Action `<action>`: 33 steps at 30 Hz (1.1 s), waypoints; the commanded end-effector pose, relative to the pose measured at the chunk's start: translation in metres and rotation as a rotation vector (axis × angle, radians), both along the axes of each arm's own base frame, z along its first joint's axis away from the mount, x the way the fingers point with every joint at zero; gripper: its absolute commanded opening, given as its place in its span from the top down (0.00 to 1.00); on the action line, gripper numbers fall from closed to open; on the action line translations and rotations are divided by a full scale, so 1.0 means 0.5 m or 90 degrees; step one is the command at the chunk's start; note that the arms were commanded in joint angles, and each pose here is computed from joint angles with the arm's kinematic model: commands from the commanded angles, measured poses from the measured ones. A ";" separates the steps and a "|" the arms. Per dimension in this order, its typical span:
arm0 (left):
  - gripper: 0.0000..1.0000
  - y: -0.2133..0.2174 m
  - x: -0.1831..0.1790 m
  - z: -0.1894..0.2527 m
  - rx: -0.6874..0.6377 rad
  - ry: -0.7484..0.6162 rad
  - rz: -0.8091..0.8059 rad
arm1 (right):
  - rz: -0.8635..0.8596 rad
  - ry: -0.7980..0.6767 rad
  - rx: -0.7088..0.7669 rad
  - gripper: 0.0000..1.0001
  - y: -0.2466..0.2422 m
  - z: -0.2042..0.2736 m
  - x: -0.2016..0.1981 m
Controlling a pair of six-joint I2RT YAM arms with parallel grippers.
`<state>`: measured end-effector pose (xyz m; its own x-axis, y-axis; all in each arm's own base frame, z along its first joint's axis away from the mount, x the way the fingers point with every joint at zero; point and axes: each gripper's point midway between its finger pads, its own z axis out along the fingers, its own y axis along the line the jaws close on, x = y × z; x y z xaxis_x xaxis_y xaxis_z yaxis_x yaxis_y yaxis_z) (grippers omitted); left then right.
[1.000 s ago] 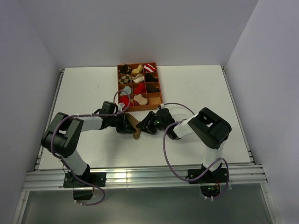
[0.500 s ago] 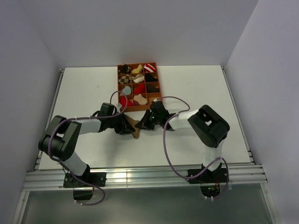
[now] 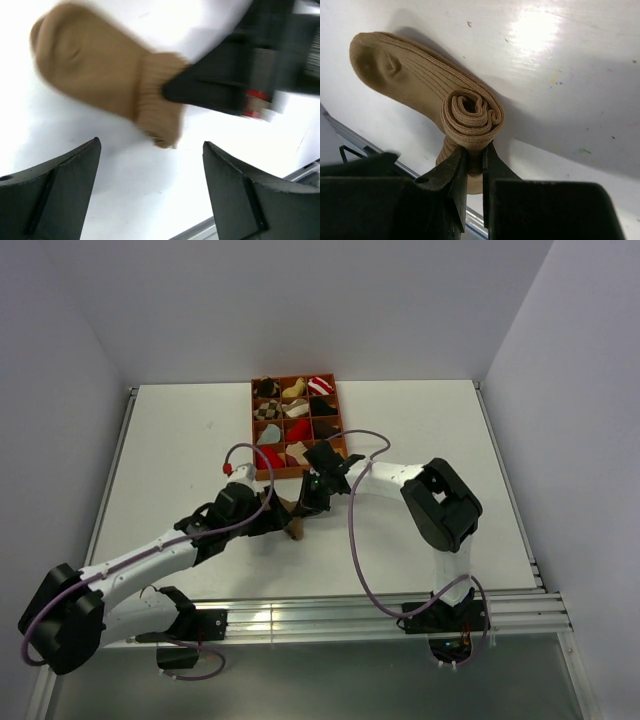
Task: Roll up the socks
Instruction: Roll the sock at the center of the board.
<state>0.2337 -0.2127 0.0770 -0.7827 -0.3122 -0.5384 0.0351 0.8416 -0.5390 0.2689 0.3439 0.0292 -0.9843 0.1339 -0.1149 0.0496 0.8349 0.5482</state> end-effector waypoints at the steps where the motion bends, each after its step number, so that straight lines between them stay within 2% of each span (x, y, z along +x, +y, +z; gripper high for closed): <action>1: 0.11 0.004 0.037 0.075 0.079 -0.139 0.032 | 0.019 0.074 -0.132 1.00 -0.071 -0.059 -0.055; 7: 0.12 -0.057 0.031 0.092 0.165 -0.204 -0.010 | 0.026 0.079 -0.133 1.00 -0.064 -0.055 -0.051; 16: 0.25 -0.126 0.005 0.056 0.280 -0.256 -0.074 | 0.028 0.090 -0.118 1.00 -0.054 -0.056 -0.053; 22: 0.28 -0.151 -0.010 0.025 0.343 -0.280 -0.105 | 0.028 0.104 -0.111 1.00 -0.051 -0.063 -0.062; 33: 0.34 -0.122 -0.015 -0.094 0.485 -0.230 -0.111 | 0.031 0.120 -0.095 1.00 -0.047 -0.070 -0.073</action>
